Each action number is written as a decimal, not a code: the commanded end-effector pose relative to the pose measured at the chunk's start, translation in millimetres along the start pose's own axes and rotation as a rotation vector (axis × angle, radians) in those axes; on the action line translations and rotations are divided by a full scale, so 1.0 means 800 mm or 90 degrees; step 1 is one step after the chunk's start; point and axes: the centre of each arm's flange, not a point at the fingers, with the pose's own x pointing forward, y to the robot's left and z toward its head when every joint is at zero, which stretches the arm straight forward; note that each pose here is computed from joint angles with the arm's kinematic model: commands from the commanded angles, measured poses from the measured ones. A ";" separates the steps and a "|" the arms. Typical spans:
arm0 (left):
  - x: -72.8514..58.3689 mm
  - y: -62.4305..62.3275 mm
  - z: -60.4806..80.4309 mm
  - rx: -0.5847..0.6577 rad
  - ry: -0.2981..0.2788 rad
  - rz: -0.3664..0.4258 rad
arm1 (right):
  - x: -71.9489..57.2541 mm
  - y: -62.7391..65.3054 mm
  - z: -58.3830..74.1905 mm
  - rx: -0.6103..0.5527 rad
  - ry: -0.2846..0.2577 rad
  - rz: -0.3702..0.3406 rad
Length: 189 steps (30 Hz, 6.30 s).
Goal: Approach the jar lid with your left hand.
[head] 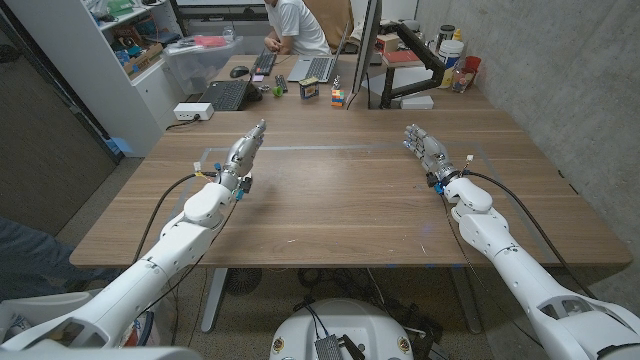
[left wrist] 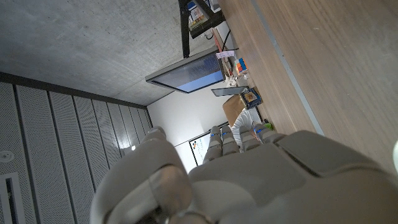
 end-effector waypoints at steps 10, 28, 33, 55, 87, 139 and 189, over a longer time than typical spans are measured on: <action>-0.022 0.020 0.005 0.047 -0.008 0.021 | 0.005 0.000 0.002 -0.002 0.000 0.000; -0.038 0.036 0.019 0.081 -0.020 0.045 | 0.007 -0.002 0.001 0.000 -0.002 -0.003; -0.041 0.039 0.020 0.091 -0.017 0.052 | 0.008 -0.002 0.000 0.000 -0.001 -0.002; -0.049 0.050 0.029 0.148 -0.015 0.075 | 0.007 -0.002 -0.005 0.002 0.003 -0.009; -0.069 0.071 0.044 0.229 0.000 0.109 | 0.021 -0.004 -0.005 0.002 0.005 -0.005; -0.058 0.084 0.076 0.427 0.044 0.099 | 0.014 -0.004 0.003 -0.009 -0.004 -0.016; -0.060 0.086 0.100 0.762 0.120 0.141 | 0.013 -0.003 0.001 -0.032 0.007 -0.028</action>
